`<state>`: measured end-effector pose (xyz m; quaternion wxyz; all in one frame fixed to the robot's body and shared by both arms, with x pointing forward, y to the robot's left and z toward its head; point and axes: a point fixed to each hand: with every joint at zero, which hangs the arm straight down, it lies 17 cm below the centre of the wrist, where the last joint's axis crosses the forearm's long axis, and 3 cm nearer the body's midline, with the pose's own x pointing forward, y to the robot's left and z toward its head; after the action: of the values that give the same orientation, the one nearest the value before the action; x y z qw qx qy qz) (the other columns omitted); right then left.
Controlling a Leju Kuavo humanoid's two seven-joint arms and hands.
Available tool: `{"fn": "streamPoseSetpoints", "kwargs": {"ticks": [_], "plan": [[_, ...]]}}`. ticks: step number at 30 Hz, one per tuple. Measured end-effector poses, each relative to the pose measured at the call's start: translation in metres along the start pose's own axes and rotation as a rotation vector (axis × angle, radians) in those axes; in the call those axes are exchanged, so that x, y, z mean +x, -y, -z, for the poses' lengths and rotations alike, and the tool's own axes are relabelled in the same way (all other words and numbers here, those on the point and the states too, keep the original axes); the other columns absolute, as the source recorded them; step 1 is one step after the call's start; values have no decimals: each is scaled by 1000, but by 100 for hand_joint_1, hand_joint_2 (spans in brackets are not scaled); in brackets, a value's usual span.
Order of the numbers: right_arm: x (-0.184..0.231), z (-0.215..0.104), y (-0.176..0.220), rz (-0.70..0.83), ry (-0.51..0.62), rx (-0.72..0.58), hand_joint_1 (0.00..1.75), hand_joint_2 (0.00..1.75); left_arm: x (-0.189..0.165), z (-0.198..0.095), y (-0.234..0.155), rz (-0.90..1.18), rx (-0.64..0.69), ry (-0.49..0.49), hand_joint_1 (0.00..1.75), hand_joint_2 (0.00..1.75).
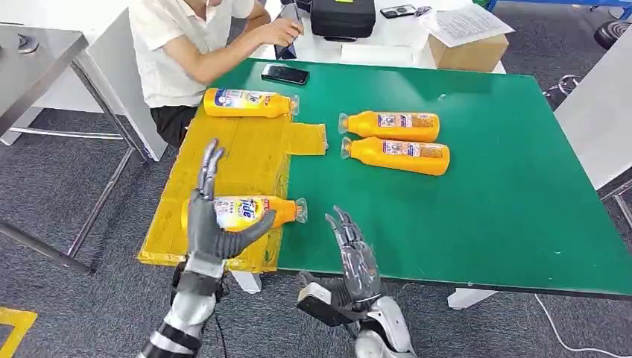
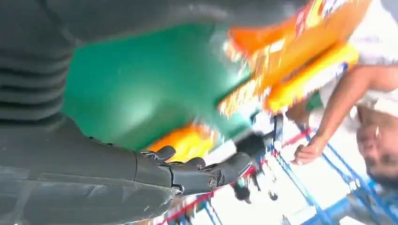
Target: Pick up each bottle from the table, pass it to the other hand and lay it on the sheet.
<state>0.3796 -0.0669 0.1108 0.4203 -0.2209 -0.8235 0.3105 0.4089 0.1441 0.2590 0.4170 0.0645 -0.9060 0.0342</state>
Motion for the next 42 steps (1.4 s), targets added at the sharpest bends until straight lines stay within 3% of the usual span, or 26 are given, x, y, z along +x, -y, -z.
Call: {"fn": "streamPoseSetpoints", "kwargs": {"ticks": [6,11,17,22,29,42], "plan": [[-17,0,22,-108,-17,-33,0,175,34,-2,-12,-88,77,52,0,175],[-87,-14,58,-351,-150,-21,0,175,28,-5,-41,-290,201,-65,0,175],[-190,-42,115,-577,-375,4,0,175,1,-16,-45,-405,188,-236,0,175],[-242,-41,139,-715,-430,75,0,175,-16,-26,-37,-408,174,-303,0,175],[-277,-38,151,-777,-500,144,0,175,-21,-29,-33,-414,169,-321,0,175],[-290,-30,151,-794,-515,189,0,175,-19,-27,-32,-413,167,-316,0,175]]}}
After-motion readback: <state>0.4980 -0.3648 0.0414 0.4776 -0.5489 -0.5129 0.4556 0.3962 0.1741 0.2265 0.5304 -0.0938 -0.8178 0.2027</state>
